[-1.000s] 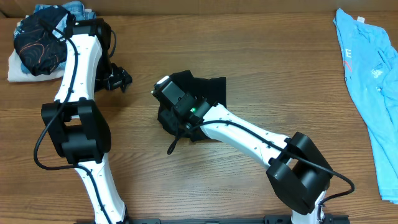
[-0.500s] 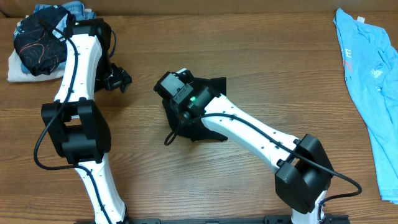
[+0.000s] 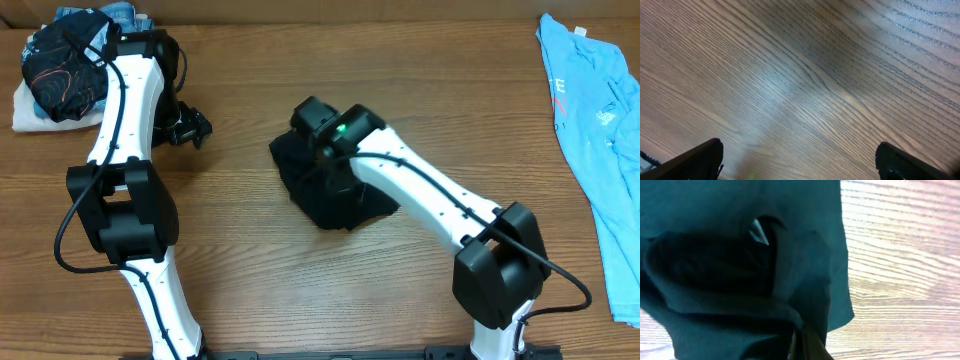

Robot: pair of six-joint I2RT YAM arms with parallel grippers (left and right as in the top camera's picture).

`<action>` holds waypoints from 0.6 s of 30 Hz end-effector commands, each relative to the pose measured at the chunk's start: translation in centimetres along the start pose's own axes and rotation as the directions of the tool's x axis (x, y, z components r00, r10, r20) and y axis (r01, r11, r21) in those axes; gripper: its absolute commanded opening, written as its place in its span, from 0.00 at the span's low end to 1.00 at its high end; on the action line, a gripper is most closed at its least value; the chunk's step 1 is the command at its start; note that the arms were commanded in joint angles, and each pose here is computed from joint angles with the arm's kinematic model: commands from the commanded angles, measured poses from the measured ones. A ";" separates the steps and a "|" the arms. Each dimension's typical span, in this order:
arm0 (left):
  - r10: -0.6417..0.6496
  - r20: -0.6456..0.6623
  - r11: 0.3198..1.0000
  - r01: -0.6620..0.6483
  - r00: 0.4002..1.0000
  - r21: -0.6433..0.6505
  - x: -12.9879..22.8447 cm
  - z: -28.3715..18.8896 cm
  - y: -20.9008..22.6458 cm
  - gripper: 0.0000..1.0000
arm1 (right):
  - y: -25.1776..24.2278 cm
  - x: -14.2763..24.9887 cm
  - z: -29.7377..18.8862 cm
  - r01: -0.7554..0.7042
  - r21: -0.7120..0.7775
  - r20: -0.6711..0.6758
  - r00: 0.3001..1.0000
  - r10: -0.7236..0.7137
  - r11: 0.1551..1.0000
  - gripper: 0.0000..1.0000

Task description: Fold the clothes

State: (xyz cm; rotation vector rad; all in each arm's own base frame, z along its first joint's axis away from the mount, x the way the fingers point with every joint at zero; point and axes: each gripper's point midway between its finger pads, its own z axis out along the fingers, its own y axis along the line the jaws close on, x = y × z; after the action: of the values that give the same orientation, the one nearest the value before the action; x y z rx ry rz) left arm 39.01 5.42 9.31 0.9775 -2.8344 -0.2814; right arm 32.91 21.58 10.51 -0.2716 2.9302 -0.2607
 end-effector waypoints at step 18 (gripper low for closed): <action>0.000 0.001 1.000 0.000 1.000 -0.014 -0.1 0.1 0.5 1.00 | -8.2 1.8 7.8 -0.314 -0.007 -0.175 0.935 0.308 0.949 0.83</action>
State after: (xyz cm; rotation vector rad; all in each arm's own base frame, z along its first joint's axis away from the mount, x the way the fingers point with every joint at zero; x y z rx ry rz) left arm 39.02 5.42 9.30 0.9777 -2.8347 -0.2812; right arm 34.35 11.88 4.20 0.1668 3.0835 -0.2196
